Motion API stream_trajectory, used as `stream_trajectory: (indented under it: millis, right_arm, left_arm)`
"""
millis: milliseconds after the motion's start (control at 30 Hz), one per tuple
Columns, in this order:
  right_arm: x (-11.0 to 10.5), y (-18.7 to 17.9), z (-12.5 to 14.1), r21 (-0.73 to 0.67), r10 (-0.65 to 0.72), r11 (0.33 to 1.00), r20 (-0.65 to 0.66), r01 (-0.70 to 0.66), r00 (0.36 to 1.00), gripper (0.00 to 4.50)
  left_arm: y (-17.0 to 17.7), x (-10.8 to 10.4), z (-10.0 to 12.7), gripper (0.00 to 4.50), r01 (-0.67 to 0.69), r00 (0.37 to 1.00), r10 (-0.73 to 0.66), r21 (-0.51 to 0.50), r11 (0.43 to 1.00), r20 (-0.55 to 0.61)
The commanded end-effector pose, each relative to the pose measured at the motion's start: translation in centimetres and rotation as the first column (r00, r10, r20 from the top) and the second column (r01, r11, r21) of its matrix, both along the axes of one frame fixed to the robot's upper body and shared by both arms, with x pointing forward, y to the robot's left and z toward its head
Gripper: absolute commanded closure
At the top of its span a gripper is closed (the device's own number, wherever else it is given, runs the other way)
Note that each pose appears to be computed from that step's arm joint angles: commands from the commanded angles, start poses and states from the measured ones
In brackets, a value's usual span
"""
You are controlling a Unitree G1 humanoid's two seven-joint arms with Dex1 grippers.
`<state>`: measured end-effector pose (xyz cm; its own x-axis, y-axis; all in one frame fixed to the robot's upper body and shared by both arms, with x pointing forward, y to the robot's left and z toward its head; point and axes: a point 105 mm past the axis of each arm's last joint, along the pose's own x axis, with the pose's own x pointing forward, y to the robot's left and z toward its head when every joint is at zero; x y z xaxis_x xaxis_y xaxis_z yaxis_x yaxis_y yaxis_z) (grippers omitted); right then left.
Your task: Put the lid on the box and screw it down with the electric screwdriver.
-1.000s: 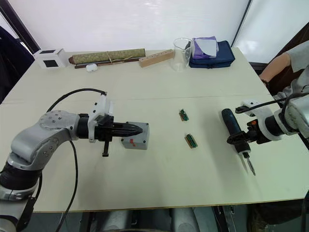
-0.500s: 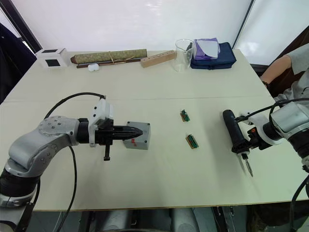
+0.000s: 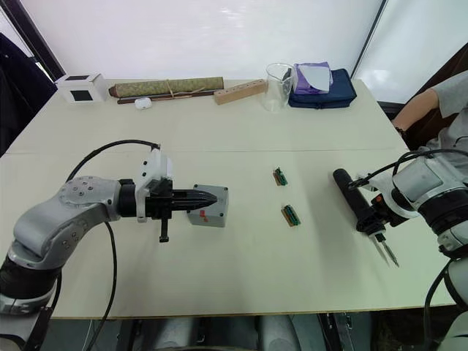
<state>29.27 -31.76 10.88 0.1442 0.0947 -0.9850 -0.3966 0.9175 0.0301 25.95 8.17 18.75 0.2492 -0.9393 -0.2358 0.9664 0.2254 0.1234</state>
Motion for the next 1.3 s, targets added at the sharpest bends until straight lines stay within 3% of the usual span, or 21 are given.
stream_trajectory:
  millis: [33,167,300,367,467,567,667,900,967,1033,1067,1200,1300]
  right_arm:
    - [-0.1,1.5,-1.5,0.073,0.039,0.997,-0.059,-0.035,0.997,2.32]
    - [3.0,1.7,2.3,0.116,-0.001,0.993,0.107,-0.011,0.994,2.32]
    - [5.3,3.4,8.3,0.24,-0.01,0.968,0.315,-0.07,0.949,2.32]
    - [5.8,5.3,11.5,0.39,-0.071,0.915,0.41,-0.105,0.909,2.32]
    - [5.2,8.9,15.6,0.622,-0.17,0.752,0.504,-0.22,0.847,2.32]
    - [3.9,10.9,16.5,0.7,-0.211,0.65,0.54,-0.295,0.815,2.32]
    - [3.2,12.4,17.5,0.736,-0.289,0.532,0.622,-0.418,0.728,2.32]
    - [2.1,14.4,19.7,0.76,-0.448,0.342,0.649,-0.553,0.614,2.32]
    - [0.8,16.3,21.0,0.713,-0.492,0.281,0.682,-0.643,0.541,2.32]
    - [-0.6,17.7,23.5,0.608,-0.633,0.217,0.683,-0.764,0.364,2.32]
    - [-1.0,18.1,24.1,0.592,-0.69,0.181,0.645,-0.785,0.328,2.32]
    - [-0.8,19.6,24.4,0.589,-0.784,0.15,0.56,-0.794,0.267,2.32]
    - [-0.5,20.7,24.2,0.582,-0.782,0.189,0.577,-0.791,0.238,2.32]
  left_arm:
    - [-0.1,-0.4,1.0,4.5,0.012,0.999,-0.011,-0.021,1.0,0.039]
    - [0.2,-0.1,0.9,4.5,0.008,0.999,-0.007,-0.018,1.0,0.034]
    - [1.0,0.9,1.0,4.5,-0.003,1.0,0.004,-0.01,1.0,0.027]
    - [1.3,1.5,0.9,4.5,-0.01,1.0,0.01,-0.011,1.0,0.018]
    - [2.0,2.1,0.5,4.5,-0.021,1.0,0.021,0.001,1.0,-0.006]
    - [2.6,2.4,0.0,4.5,-0.026,0.999,0.027,0.028,0.999,-0.021]
    - [3.2,2.8,0.2,4.5,-0.027,0.999,0.028,0.041,0.999,-0.027]
    - [3.5,3.5,0.2,4.5,-0.03,0.999,0.031,0.05,0.998,-0.027]
    - [3.7,3.9,0.5,4.5,-0.046,0.999,0.047,0.038,0.998,-0.027]
    - [4.1,4.6,0.7,4.5,-0.086,0.996,0.086,0.005,0.996,-0.028]
    - [4.1,4.8,0.8,4.5,-0.099,0.995,0.099,-0.007,0.995,-0.03]
    - [3.7,4.6,0.8,4.5,-0.103,0.994,0.102,-0.008,0.995,-0.034]
    - [3.6,4.2,1.1,4.5,-0.099,0.994,0.098,-0.002,0.995,-0.04]
